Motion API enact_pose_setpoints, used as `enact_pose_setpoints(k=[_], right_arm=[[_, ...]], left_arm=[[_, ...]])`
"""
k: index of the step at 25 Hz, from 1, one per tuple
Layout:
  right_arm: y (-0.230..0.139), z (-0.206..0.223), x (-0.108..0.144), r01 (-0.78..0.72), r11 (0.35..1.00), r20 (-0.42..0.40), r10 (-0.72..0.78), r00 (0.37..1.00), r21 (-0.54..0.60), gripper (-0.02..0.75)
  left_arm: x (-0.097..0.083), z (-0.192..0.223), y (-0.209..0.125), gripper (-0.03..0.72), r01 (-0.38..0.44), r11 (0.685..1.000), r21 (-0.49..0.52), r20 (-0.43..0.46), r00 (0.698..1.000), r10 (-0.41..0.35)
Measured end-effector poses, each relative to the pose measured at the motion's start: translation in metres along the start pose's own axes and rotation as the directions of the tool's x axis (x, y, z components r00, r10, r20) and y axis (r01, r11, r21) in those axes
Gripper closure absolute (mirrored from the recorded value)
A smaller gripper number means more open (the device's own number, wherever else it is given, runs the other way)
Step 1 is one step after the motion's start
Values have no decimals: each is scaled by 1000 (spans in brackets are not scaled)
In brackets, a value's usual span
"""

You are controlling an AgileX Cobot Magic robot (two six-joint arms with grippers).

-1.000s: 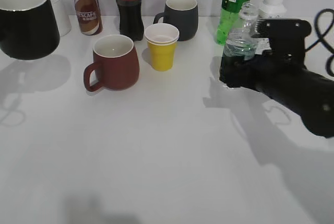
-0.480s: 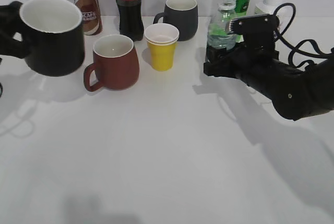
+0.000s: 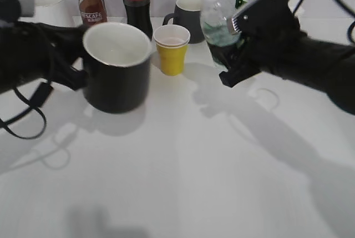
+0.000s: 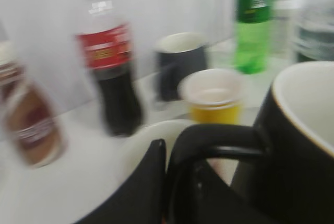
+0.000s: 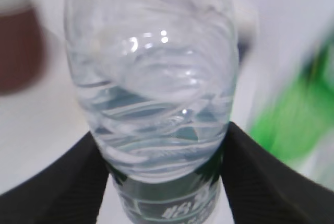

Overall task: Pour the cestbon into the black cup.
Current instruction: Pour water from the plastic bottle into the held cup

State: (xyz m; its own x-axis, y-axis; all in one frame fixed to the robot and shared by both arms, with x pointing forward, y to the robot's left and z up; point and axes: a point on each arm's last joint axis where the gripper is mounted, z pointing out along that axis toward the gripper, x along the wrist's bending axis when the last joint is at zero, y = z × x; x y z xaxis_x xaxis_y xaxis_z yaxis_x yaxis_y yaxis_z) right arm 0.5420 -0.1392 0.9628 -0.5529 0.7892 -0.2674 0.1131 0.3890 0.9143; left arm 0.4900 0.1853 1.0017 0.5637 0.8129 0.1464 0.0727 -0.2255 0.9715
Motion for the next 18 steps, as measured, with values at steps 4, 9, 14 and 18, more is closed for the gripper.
enact_pose_setpoints(k=[4,9,14,18], right_arm=[[40,-23,8,311,941,0,-314,949,-131,272],[51,-32,14,639,752,50,-641,766,-161,272],[50,-31,14,795,590,73,-795,603,-139,272],[50,-31,14,866,483,90,-864,495,-128,273]], left_arm=[[-31,3,2,642,15,1000,23,108,994,-17],[-49,3,2,642,66,997,47,167,983,-73],[-50,3,1,642,105,992,67,164,980,-115],[-50,3,1,642,111,991,70,166,979,-121]])
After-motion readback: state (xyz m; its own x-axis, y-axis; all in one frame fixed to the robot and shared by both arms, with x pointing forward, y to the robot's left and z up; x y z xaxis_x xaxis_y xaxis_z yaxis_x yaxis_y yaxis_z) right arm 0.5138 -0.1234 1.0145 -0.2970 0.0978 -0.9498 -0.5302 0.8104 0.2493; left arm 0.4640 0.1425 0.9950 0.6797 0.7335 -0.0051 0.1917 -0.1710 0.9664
